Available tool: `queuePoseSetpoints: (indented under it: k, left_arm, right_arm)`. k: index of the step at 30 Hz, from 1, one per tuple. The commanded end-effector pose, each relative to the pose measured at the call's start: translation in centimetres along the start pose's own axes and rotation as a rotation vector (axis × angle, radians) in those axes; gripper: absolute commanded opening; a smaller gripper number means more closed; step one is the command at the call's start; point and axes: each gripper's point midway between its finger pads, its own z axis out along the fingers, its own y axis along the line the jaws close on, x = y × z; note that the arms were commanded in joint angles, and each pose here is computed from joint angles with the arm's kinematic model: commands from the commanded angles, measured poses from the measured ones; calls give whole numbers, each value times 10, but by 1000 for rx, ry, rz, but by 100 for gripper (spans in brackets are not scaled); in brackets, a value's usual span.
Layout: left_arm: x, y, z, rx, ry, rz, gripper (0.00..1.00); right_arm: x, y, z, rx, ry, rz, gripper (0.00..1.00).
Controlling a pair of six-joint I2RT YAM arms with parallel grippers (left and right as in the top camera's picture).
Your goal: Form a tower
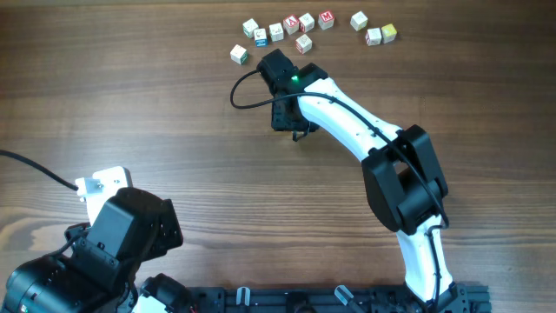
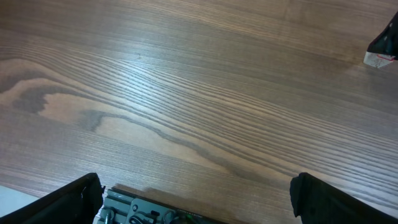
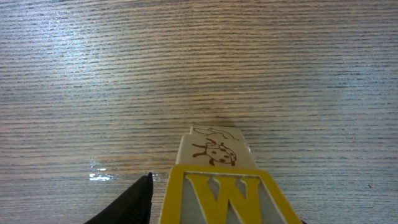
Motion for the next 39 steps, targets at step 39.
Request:
queuePoseSetpoints:
  k: [39]
  left_arm:
    - [-1, 1, 0, -2, -2, -14, 100]
  right_arm:
    - [10, -14, 6, 67, 34, -5, 25]
